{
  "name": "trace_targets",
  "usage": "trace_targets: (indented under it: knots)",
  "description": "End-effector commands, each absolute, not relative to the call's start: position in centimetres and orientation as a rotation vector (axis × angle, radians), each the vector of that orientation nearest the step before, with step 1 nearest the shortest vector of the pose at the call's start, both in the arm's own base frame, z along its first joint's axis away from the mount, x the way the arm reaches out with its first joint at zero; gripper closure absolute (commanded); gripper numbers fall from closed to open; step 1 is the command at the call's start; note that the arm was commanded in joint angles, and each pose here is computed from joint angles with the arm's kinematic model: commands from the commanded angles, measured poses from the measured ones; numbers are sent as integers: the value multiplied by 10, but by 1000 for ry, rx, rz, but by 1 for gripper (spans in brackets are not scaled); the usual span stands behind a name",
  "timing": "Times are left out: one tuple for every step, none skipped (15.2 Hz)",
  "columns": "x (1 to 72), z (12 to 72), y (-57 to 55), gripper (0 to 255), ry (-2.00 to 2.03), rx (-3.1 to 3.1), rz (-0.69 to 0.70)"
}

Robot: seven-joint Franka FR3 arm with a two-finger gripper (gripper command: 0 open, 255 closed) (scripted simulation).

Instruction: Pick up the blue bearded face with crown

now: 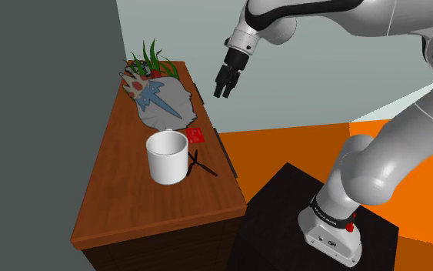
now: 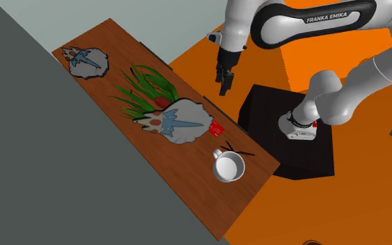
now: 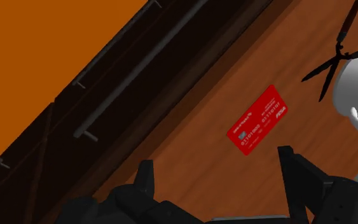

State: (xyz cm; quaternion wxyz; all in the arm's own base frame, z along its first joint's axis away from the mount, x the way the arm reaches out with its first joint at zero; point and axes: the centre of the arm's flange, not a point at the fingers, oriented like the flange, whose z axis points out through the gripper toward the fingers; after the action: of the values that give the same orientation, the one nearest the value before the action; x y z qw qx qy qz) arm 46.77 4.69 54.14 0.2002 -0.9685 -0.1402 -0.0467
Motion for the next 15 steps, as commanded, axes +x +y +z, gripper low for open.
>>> trace_targets:
  knots:
    - [484, 542, 59, 0, -441, -2636, -141]
    - [491, 543, 66, 0, -465, -2602, -145]
    - [499, 545, 73, 0, -488, -2567, -149]
    - [506, 546, 80, 0, -510, -2533, -152]
    - [514, 548, 87, 0, -532, -2498, -156]
    - [521, 550, 94, 0, -554, -2463, -160]
    - [528, 552, 102, 0, -575, -2428, -163]
    - [534, 555, 109, 0, -596, -2393, -167]
    - [541, 558, 116, 0, -616, -2358, -170]
    - [543, 559, 118, 0, -621, -2348, -171]
    - [543, 553, 118, 0, -621, -2348, -171]
    - [543, 548, 118, 0, -621, -2348, -171]
    - [543, 543, 118, 0, -621, -2348, -171]
    - [543, 538, 118, 0, -621, -2348, -171]
    - [543, 532, 118, 0, -621, -2348, -171]
